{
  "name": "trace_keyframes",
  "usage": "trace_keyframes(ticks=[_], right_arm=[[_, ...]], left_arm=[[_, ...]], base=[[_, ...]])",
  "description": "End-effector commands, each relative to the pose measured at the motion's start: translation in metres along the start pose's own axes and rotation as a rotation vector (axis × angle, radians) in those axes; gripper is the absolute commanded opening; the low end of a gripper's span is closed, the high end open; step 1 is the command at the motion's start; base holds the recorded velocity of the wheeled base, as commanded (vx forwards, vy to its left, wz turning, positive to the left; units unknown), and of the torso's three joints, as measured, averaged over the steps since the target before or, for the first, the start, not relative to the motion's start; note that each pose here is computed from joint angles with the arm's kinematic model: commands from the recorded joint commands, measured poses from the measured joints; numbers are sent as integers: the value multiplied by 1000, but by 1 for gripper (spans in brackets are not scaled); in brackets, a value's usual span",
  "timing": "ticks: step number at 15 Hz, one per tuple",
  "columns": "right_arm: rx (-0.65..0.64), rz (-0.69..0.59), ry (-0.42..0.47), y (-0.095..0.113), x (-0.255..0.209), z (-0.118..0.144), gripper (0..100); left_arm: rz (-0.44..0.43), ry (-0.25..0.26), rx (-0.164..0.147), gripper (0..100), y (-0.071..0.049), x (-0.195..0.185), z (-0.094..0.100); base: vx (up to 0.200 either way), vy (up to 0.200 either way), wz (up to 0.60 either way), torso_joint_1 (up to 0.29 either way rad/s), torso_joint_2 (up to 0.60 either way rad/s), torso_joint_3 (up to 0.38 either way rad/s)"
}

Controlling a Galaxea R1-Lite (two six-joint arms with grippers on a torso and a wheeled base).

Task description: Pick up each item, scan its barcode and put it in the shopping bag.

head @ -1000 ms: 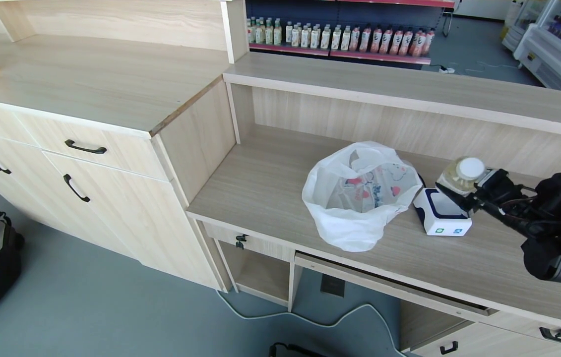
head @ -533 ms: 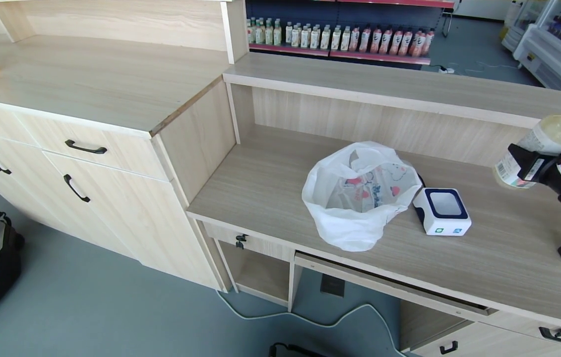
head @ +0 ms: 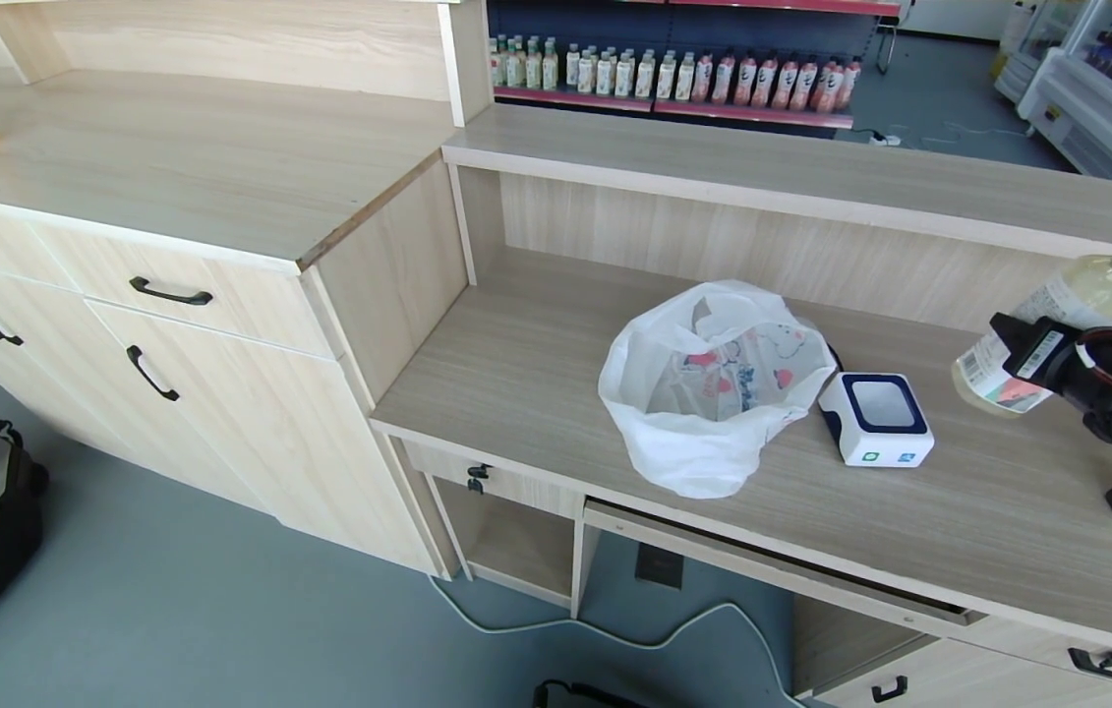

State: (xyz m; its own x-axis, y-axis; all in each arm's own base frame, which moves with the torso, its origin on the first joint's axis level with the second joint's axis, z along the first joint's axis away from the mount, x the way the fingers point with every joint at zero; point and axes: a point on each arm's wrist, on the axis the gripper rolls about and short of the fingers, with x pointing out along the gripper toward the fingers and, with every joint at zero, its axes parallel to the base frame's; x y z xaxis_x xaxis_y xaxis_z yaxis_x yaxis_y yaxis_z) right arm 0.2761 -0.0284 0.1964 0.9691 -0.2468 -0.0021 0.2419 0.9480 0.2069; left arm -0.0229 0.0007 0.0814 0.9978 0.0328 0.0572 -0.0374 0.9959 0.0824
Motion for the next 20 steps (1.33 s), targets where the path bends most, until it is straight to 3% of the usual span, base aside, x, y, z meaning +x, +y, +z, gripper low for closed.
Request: trace_keyframes(ticks=[1,4,10,13,17,20], right_arm=[[-7,21,2,3,-15,0,0],[-25,21,14,1,-23,-5,0],[-20,41,-3,5,-21,-6,0],[-17,48,-23,11,-2,-2,0],[-17,113,-37,39,35,-6,0],[-104,166,-2,59,51,-25,0]], left_arm=[[1,-1,0,100,0,0,0],[-4,0,-3,100,0,0,0],[-2,-1,-5,100,0,0,0],[1,-1,-5,100,0,0,0],[1,-1,-5,100,0,0,0],[1,-1,-5,100,0,0,0]], base=[[0,0,0,0,0,0],[0,0,0,0,0,0],[0,200,0,6,-1,2],[0,0,0,0,0,0],[0,0,0,0,0,0],[0,0,0,0,0,0]])
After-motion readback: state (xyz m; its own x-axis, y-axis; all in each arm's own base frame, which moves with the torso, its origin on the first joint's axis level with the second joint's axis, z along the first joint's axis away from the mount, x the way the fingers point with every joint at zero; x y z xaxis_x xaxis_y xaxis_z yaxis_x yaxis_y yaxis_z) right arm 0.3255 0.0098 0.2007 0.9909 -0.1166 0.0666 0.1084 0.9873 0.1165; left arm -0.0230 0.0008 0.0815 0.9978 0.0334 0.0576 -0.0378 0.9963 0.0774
